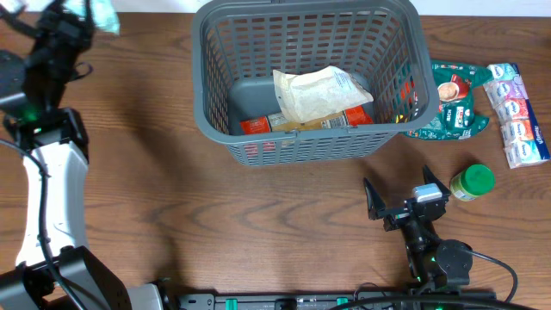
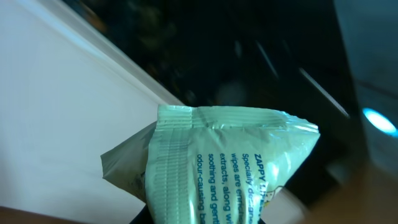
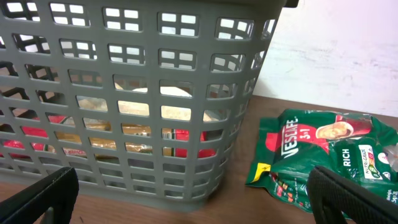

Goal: Pack container
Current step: 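Carry the light-blue packet into the basket and release it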

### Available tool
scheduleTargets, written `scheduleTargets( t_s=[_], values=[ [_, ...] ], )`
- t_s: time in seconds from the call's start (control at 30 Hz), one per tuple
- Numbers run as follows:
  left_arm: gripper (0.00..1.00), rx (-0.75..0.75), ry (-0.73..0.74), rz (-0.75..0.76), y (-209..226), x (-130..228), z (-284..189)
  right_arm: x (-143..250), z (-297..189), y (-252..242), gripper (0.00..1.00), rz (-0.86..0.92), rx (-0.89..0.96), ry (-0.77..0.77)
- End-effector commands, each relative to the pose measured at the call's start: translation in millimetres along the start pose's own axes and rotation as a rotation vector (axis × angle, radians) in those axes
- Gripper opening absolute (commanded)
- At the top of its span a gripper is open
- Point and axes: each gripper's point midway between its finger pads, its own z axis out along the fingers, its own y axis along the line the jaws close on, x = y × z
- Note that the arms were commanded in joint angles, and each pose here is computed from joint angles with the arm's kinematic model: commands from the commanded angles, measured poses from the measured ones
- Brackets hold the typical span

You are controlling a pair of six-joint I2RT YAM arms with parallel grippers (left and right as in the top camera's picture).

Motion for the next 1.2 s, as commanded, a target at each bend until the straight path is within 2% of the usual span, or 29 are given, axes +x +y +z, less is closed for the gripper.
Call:
scheduleTargets(
  t_s=[0.0, 0.23, 0.37, 0.47, 0.63, 0.83, 1.03, 1.17],
  values=[
    [0.06, 0.178, 0.127, 0.118, -56, 22, 11, 1, 0, 2, 0.99, 0.009, -0.009, -0.001],
    [0.06, 0.358, 0.206, 0.254, -127, 60, 34, 1, 0, 2, 0.99, 0.009, -0.009, -0.001],
    [0.06, 0.397, 0.278, 0.332, -155, 86, 45, 1, 0, 2, 0.99, 0.009, -0.009, -0.001],
    [0.06, 0.363, 0.333, 0.414, -167, 109, 55, 1, 0, 2, 0.99, 0.009, -0.009, -0.001],
    [0.06, 0.245, 0.405, 0.557, -176, 144, 65, 1, 0, 2, 0.99, 0.009, -0.009, -0.001],
    [0.06, 0.164, 0.448, 0.659, -181, 176, 67, 1, 0, 2, 0.99, 0.009, -0.009, -0.001],
    [0.06, 0.062, 0.573, 0.726, -152, 213, 64, 1, 0, 2, 0.99, 0.009, -0.009, -0.001],
    [0.06, 0.014, 0.654, 0.713, -129, 236, 65, 1, 0, 2, 0.99, 0.009, -0.009, -0.001]
  ],
)
